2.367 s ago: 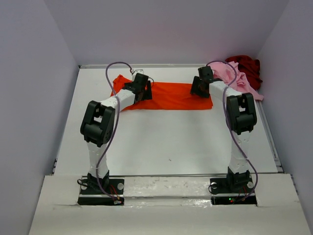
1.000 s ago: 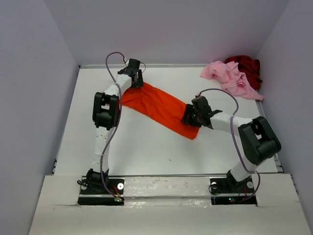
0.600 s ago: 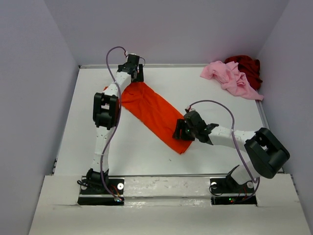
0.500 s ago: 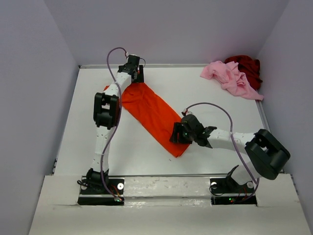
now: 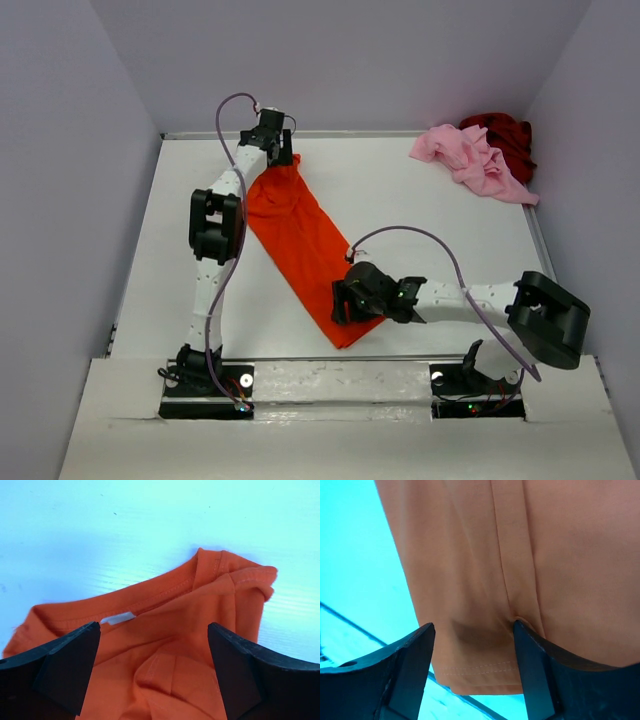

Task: Fold and stack the t-shirts
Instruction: Fold the tshirt

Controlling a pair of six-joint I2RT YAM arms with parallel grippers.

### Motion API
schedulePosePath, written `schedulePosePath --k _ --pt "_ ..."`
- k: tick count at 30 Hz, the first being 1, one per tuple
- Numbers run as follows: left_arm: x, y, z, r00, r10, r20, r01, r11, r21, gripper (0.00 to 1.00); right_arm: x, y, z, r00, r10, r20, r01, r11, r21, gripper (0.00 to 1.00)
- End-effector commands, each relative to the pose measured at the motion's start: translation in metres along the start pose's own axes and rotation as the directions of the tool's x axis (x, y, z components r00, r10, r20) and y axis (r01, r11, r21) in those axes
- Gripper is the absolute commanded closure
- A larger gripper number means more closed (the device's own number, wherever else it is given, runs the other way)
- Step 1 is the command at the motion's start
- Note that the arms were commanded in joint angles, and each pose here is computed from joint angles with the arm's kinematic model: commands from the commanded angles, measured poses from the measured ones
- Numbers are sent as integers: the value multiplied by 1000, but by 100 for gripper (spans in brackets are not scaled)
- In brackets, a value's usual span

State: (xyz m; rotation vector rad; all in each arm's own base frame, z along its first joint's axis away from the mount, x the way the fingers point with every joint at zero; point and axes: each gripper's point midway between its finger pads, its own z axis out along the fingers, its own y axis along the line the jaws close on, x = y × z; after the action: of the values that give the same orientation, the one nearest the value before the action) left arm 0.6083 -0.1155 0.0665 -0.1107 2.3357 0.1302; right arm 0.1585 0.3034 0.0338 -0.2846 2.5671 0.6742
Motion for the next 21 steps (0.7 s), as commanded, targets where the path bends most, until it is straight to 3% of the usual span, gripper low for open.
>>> schedulePosePath --k 1,6,11,18,20,21 --pt "-125 23 -126 947 -114 302 107 994 38 1 -24 -15 -18 993 -113 40 106 983 148 29" --pt "-172 44 -220 861 -179 475 161 984 79 1 -92 21 -50 957 -215 194 187 971 152 27" --pt "-164 54 -283 825 -235 514 192 972 137 1 -139 35 -58 905 -320 279 257 936 240 25" --pt "-74 69 -346 813 -289 505 207 955 213 1 -234 0 -4 938 -195 288 121 959 255 25" --pt "-56 72 -354 817 -296 495 210 952 222 1 -268 7 1 925 -182 334 106 966 234 25" --pt "-40 76 -359 825 -296 482 208 951 227 1 -274 -7 24 935 -177 307 96 961 261 25"
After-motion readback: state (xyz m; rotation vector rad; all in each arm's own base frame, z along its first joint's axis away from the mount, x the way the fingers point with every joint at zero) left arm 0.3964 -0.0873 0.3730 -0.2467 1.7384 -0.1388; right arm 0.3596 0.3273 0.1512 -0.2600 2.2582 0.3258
